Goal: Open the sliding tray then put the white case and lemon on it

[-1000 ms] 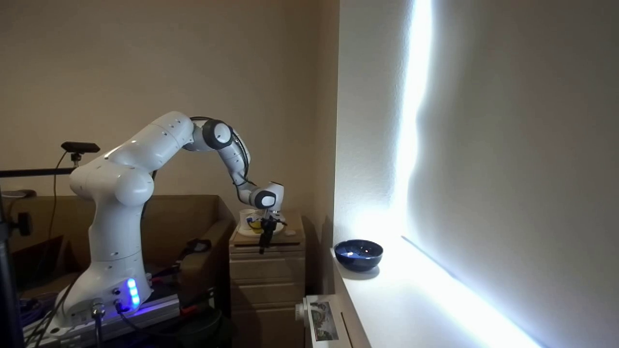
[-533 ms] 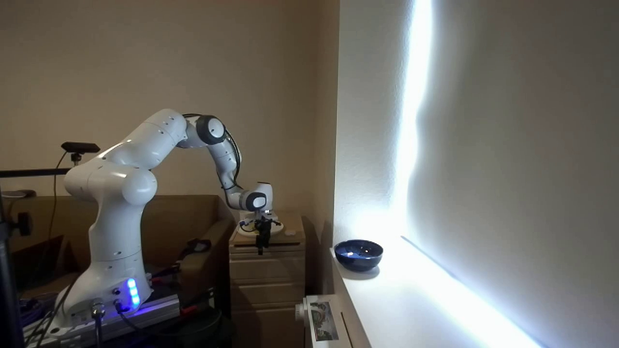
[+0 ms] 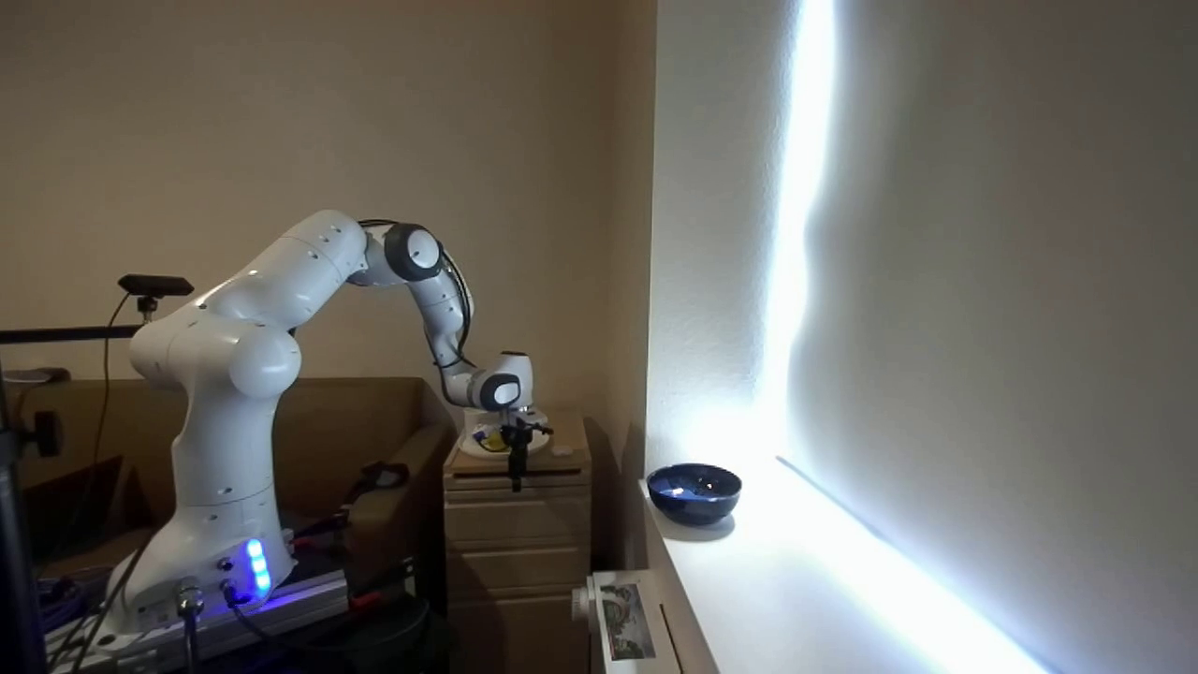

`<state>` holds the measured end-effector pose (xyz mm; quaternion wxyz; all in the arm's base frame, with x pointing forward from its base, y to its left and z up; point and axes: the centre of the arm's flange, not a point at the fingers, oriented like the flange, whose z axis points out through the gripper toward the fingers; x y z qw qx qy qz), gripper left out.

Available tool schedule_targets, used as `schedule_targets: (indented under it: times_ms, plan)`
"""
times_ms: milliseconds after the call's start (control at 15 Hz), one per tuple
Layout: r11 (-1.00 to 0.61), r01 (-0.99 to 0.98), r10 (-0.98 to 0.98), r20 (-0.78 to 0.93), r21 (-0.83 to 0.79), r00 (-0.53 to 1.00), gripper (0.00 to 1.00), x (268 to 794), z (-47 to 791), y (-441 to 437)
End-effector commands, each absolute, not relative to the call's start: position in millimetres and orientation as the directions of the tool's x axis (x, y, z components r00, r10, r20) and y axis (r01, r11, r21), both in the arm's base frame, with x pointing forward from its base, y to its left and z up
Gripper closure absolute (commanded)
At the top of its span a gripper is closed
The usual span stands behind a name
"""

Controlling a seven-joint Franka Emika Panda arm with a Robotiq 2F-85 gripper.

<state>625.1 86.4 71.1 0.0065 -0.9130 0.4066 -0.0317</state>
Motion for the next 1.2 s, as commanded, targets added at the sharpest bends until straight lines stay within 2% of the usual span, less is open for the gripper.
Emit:
schedule_targets:
  times_ms: [0,267,733,933,1133]
  plan:
    - [-0.684,-0.728,-0.729,0.067,-0.050,0.681,0.00,627.4,72.0,86.7]
    - [-0.700,-0.711,-0.714,0.060,-0.067,0.698,0.00,637.0,60.4,88.6]
    - [-0.692,-0.688,-0.694,-0.063,-0.220,0.718,0.00,644.6,38.5,71.1]
    - [-0.745,-0.644,-0.649,-0.035,-0.176,0.760,0.00,650.9,47.6,77.2]
    - [-0.791,-0.610,-0.612,0.043,-0.050,0.790,0.00,656.8,63.4,94.3]
